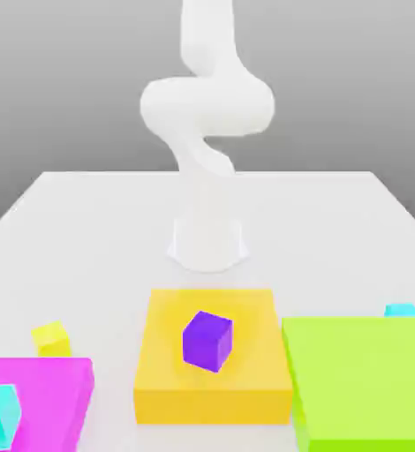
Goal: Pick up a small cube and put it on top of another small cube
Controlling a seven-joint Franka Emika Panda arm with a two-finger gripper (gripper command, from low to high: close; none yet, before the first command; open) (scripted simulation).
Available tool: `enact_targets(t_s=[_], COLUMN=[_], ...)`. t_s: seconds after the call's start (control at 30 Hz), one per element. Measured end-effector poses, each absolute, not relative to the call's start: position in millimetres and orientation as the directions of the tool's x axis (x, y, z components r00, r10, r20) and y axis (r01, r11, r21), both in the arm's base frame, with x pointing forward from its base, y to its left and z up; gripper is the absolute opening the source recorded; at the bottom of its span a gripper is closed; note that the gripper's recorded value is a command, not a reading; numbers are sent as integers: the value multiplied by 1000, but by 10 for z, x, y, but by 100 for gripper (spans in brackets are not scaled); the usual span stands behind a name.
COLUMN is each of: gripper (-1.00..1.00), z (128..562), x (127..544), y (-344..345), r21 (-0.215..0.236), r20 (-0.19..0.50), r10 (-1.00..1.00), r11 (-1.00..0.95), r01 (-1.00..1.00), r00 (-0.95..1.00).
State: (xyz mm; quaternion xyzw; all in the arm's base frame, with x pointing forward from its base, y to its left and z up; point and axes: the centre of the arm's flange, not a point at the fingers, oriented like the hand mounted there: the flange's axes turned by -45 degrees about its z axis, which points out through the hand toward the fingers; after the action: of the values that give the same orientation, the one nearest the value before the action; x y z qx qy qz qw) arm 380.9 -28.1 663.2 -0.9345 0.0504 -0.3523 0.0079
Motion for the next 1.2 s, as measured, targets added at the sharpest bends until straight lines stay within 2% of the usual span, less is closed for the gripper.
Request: enact_targets(t_s=[0.17,0.37,0.53,0.73,0.93,0.97,1.2], gripper=[0,0,0,0,0,-100,-100], z=[5558,4239,3169,2042,1368,1298,1300], x=[4260,4311,3989,3248,3158,3153,3154], y=[-913,-1636,-2136,-2552,-2565,-2559,-2559], r21=[-109,-128,-100,-15,2,1,1], r20=[517,336,183,20,2,1,1], r10=[-285,-502,-666,-826,-837,-838,-838], r11=[-957,-863,-745,-564,-547,-546,-546], r01=[-269,-489,-660,-826,-837,-838,-838], r00=[807,797,724,563,547,546,546])
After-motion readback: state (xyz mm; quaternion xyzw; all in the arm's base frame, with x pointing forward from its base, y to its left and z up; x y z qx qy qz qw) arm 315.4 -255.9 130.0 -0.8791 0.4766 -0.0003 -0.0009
